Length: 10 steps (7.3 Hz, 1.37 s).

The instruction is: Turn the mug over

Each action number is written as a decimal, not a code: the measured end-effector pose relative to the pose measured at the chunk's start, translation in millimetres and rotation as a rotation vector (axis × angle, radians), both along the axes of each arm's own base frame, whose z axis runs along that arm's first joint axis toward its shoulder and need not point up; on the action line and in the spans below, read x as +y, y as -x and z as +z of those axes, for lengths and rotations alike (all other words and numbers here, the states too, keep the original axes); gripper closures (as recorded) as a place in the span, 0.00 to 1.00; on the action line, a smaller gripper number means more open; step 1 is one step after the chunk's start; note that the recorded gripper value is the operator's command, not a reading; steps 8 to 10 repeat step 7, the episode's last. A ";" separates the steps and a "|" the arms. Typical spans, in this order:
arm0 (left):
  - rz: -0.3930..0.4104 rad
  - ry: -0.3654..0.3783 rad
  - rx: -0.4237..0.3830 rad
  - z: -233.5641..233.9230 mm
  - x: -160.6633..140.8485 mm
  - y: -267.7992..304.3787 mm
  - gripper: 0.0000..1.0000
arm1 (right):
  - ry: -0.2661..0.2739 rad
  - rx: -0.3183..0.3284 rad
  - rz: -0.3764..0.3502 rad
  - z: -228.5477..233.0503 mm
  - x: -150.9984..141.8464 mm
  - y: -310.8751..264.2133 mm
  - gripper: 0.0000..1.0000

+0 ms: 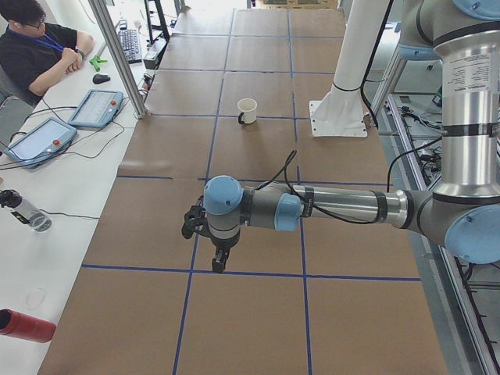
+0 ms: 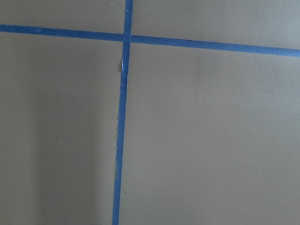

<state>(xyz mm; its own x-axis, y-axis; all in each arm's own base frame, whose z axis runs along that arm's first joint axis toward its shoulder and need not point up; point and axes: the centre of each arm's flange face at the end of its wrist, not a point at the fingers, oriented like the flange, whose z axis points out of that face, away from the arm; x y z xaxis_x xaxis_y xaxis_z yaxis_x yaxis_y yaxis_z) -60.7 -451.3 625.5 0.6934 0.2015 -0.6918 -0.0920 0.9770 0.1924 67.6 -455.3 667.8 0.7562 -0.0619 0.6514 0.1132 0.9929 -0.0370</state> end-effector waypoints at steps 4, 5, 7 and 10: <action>0.000 0.004 -0.003 2.3 1.8 0.3 0.00 | 0.000 0.000 0.000 0.0 0.0 0.0 0.00; 0.000 0.004 -0.003 2.3 1.8 0.2 0.00 | 0.000 0.000 0.000 0.0 0.0 0.0 0.00; 0.000 0.004 -0.004 2.7 2.2 0.3 0.00 | 0.000 0.000 0.000 0.0 0.0 0.0 0.00; 0.000 0.004 -0.004 2.7 2.2 0.3 0.00 | 0.000 0.000 0.000 0.0 0.0 0.0 0.00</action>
